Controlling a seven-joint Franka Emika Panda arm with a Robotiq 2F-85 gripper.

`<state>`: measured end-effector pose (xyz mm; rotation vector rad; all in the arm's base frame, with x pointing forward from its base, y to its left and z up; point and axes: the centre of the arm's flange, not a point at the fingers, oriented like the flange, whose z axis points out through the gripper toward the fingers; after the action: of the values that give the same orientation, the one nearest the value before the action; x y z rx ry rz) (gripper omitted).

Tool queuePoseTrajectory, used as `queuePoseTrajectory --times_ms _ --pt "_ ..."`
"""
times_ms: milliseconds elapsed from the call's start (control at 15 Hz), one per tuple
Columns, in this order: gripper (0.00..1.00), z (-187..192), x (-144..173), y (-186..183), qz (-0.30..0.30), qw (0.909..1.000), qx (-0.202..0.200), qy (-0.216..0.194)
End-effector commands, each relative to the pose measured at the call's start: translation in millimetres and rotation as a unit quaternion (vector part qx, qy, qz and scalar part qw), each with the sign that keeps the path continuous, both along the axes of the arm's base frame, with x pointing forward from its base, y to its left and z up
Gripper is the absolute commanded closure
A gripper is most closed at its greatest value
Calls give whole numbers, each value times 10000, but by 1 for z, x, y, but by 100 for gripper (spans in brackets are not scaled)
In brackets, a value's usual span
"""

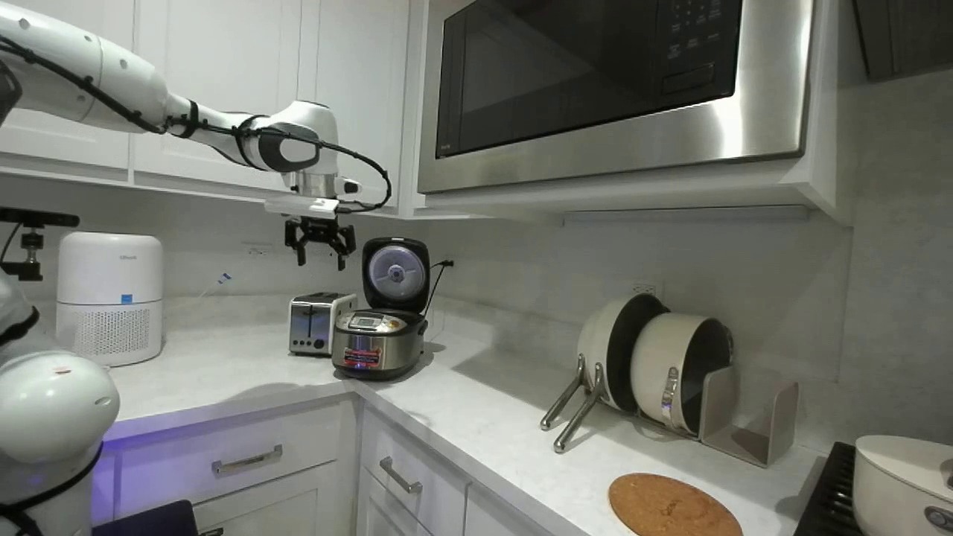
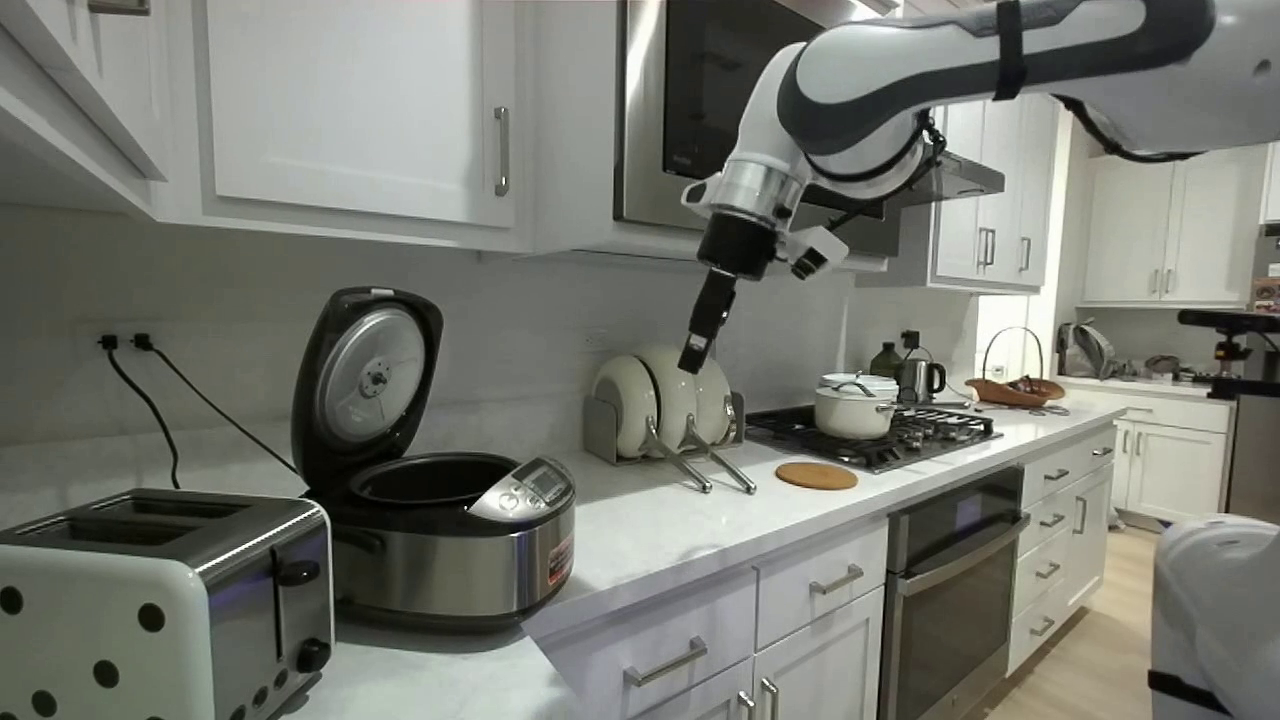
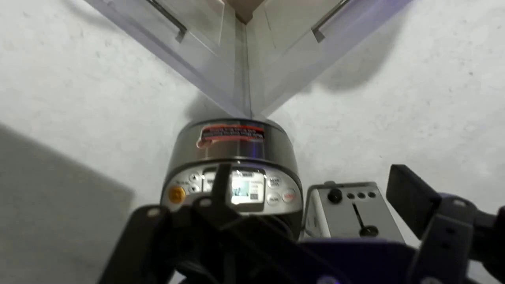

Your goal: Close the lid of the rice cooker

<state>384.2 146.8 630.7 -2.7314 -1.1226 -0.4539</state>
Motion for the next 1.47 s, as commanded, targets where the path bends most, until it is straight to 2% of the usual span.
queuePoseTrajectory --times_ms 0,333,667,733,800,1067,1400 --pt "0 47 0 36 591 9961 434 -496" --pt "0 89 -7 98 994 9829 979 -1203" --pt "0 121 3 171 1172 9636 1292 -2027" --pt "25 127 7 182 1201 9593 1364 -2159" --pt "26 132 10 195 1207 9544 1431 -2327" --pt "57 150 29 236 1151 9304 1691 -3041" --pt "94 152 59 278 1014 9058 1736 -3731"
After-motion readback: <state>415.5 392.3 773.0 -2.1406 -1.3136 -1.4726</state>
